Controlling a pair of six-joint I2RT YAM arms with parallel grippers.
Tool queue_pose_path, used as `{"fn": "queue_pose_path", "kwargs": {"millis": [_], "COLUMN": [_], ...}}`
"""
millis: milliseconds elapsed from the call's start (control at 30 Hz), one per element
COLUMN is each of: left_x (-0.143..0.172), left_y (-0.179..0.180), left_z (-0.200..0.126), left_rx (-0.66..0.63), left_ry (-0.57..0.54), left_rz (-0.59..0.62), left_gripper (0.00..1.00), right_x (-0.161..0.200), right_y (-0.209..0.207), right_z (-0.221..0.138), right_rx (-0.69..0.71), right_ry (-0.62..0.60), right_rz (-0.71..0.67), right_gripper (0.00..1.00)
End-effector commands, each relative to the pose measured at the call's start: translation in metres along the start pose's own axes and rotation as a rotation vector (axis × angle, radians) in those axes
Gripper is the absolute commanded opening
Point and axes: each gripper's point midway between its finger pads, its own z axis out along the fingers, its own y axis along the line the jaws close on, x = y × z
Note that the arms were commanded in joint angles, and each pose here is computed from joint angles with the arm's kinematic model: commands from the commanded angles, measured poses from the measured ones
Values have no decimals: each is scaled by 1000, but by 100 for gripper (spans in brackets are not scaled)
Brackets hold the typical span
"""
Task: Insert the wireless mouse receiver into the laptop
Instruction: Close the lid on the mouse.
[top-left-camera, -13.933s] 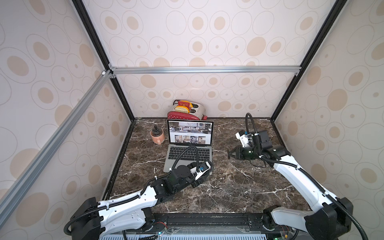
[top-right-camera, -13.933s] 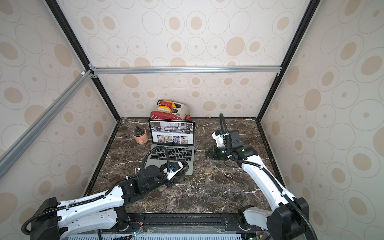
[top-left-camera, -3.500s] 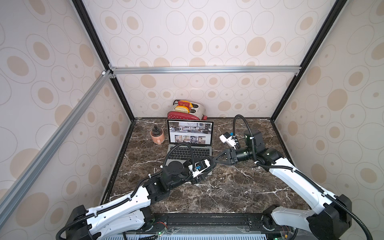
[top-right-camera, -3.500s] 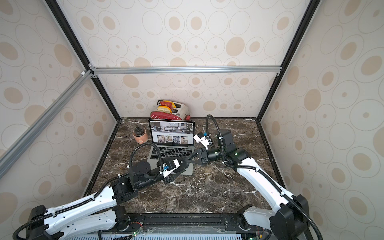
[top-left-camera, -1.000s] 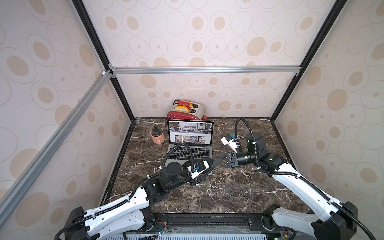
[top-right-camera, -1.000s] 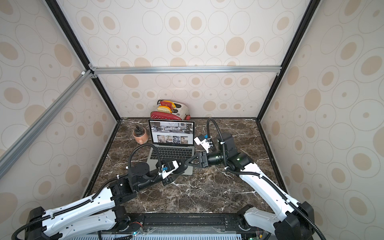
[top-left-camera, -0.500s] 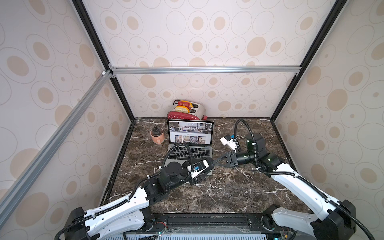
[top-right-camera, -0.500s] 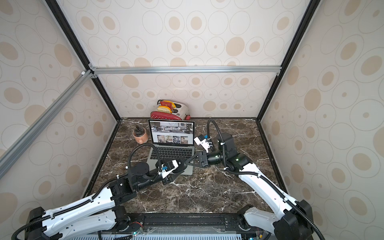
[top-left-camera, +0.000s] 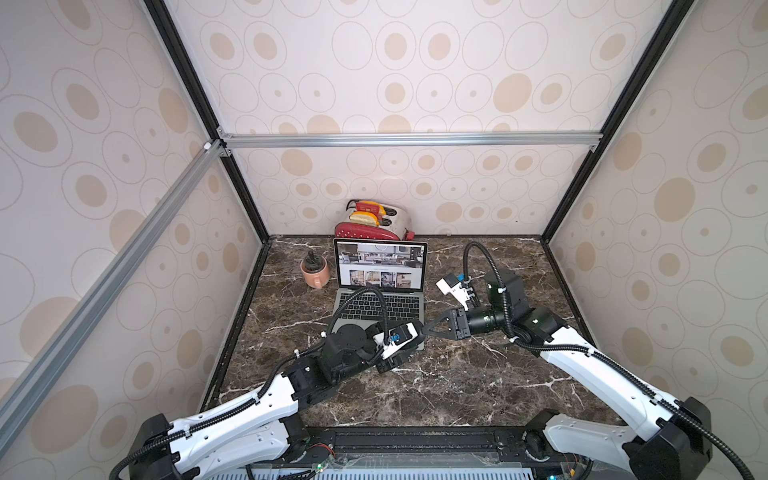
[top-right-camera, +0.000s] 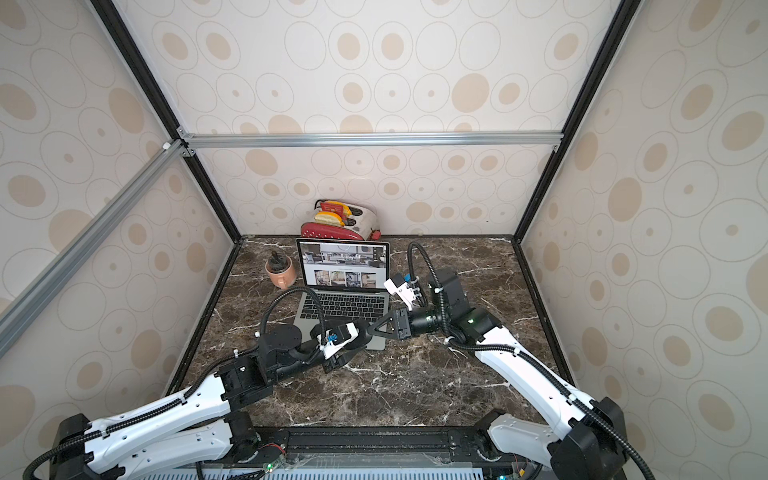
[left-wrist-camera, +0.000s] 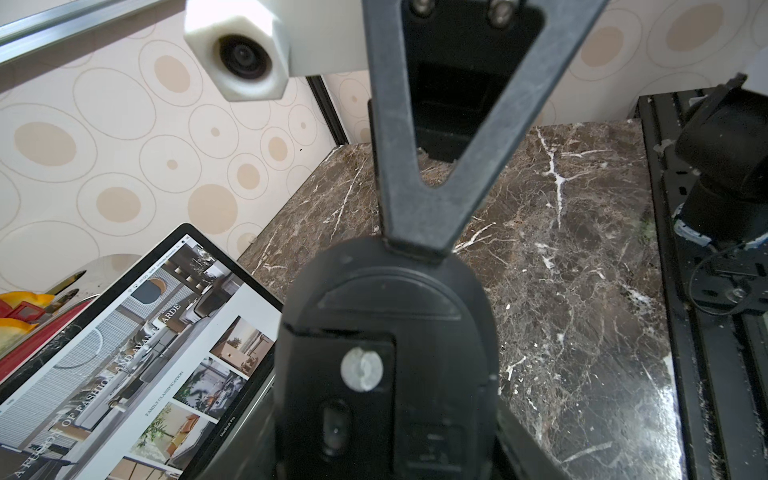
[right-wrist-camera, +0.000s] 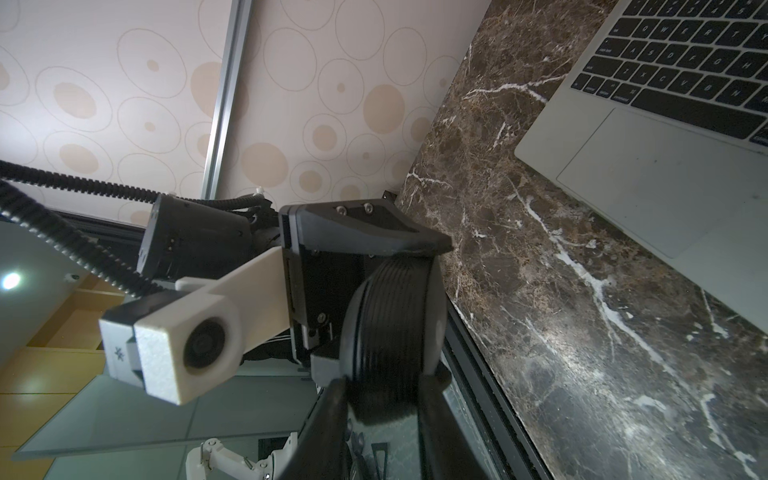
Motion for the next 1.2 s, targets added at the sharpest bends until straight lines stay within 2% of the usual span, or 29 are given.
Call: {"fn": "queue_pose_path", "kwargs": {"millis": [0,267,400,600,833,933,1033,1167], "left_x": [-50,-49,-47,-45,-43,-43,-43,-45], "left_y": [12,13,11,11,10,9,9,10], "left_z": [-9,-11,-10,-9,-6,-6,-6,-6], "left_rx": [-28,-38,-36,-37,-27,-27,-24,-25], "left_ry": [-170,-170,-163,-153,-144,-143,-143,-146], "left_rz": [10,6,8,10,14,12,12,13], "left_gripper": [0,0,0,0,0,0,0,0], "right_x": [20,24,12,1,-7,-5,-1,1], "right_y": [-14,-14,4,22,28,22,6,-3], "right_z": [16,12,-6,-21,-20,-18,-14,-6], "right_rx": [29,58,12,-45,-56,25,152,225], "right_ry": [70,79,55,33,42,57,87,106], "right_rz": [35,14,-9,-21,-1,-2,4,-12], "right_gripper": [27,28,40,51,57,63,65,66]}}
